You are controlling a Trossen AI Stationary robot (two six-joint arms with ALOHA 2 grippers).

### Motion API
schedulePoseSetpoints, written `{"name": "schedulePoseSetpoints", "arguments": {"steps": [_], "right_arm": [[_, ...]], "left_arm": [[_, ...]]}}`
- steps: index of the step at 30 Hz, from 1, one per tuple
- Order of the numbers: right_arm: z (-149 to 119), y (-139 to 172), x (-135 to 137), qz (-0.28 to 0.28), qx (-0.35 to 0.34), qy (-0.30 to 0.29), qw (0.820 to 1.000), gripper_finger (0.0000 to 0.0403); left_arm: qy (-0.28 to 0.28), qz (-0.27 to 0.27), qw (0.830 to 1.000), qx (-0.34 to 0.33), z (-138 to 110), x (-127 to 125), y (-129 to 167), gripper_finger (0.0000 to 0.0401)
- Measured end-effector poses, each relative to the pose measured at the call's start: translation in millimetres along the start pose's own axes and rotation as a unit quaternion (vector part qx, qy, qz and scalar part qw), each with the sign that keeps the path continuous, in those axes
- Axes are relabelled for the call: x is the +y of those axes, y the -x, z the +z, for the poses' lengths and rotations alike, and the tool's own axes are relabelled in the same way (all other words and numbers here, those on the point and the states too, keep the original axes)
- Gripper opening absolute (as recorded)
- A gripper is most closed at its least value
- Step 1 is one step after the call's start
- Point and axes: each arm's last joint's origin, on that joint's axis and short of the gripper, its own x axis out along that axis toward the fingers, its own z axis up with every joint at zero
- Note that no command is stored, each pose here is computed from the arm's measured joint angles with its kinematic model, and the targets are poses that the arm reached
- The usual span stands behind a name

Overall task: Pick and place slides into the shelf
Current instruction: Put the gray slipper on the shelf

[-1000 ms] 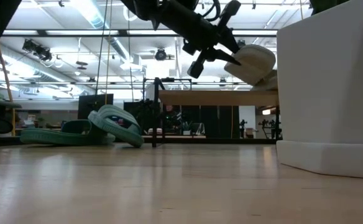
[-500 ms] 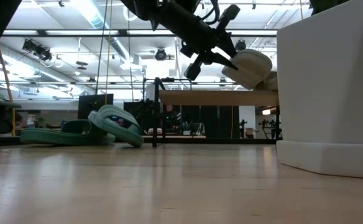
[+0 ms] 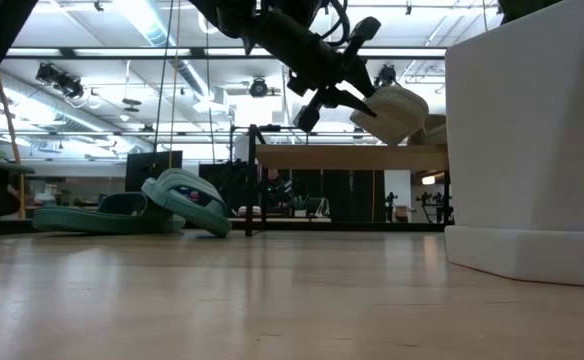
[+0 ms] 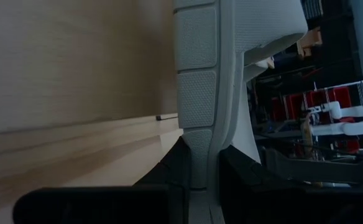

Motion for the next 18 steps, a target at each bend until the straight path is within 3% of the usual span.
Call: {"name": "schedulePoseSetpoints", "arguments": {"steps": [18], "right_arm": [[-0.2,0.3,0.0,0.001,0.0,-0.009,1.0,0.022]], "left_arm": [[-0.014,-0.028,0.999,0.006,-4.2,0.7,-7.7,0.0053]]}}
